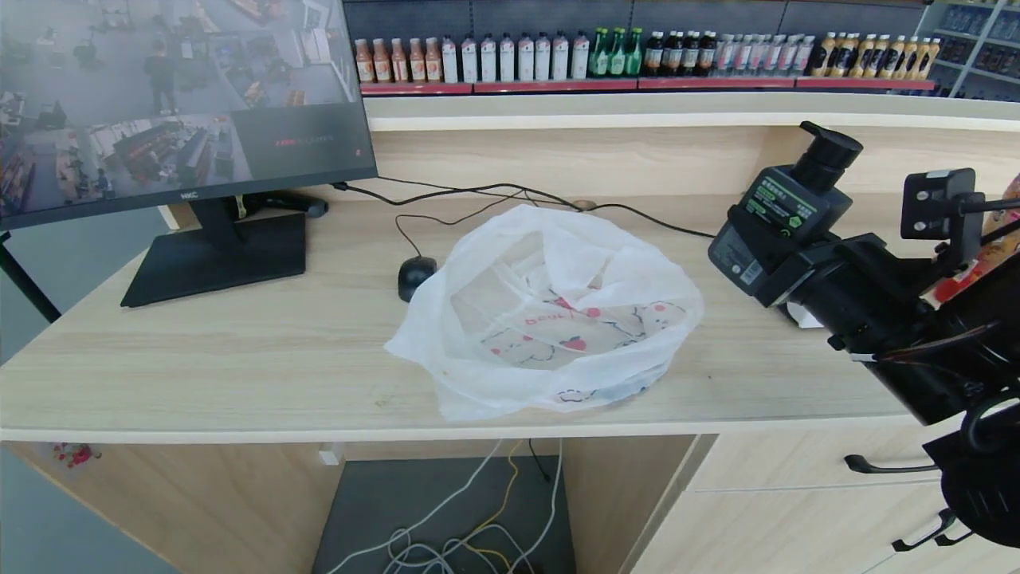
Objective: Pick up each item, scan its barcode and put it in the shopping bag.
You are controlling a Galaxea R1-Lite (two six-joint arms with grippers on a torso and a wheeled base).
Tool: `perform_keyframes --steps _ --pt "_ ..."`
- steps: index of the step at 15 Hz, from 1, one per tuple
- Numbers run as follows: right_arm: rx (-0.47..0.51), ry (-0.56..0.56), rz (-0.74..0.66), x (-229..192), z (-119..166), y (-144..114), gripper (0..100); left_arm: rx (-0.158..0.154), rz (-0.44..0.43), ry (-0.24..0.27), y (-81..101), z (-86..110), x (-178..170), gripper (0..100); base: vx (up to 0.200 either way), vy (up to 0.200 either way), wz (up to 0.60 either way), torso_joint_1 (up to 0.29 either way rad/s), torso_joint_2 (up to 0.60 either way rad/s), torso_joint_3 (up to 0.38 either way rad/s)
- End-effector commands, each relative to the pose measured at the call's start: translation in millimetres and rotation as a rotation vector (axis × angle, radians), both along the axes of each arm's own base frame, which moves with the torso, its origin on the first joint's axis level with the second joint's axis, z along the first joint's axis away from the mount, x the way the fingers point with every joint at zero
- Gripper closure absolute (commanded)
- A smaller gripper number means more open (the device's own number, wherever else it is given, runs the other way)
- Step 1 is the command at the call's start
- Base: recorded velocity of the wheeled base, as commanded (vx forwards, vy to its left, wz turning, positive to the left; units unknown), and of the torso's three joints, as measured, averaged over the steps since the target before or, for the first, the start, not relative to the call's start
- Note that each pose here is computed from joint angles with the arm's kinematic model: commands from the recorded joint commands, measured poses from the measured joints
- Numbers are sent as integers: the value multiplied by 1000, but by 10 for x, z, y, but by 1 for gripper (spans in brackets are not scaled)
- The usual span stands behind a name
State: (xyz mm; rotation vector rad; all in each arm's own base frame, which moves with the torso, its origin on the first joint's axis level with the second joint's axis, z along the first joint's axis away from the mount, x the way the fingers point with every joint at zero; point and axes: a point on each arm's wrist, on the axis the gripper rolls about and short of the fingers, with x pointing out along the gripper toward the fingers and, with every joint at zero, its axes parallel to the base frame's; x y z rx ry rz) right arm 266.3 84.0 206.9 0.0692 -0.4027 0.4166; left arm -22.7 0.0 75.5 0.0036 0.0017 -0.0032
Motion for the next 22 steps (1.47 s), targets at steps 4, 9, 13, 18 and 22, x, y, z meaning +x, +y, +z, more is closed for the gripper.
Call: perform_keyframes --steps 4,9,13,18,22 --pt "-3 -11 7 -51 25 11 100 -1 0 0 0 0 0 0 0 200 0 2 -1 5" --pt "-10 -37 26 -101 78 69 100 1 0 0 0 0 0 0 0 80 0 1 0 3" --pt "-12 -45 74 -112 88 213 100 1 0 0 0 0 0 0 0 0 0 0 0 0" --pt "-9 -3 142 116 -69 498 100 1 0 0 0 0 0 0 0 0 0 0 0 0" --pt "-21 32 172 308 -249 702 100 -1 0 0 0 0 0 0 0 0 0 0 0 0"
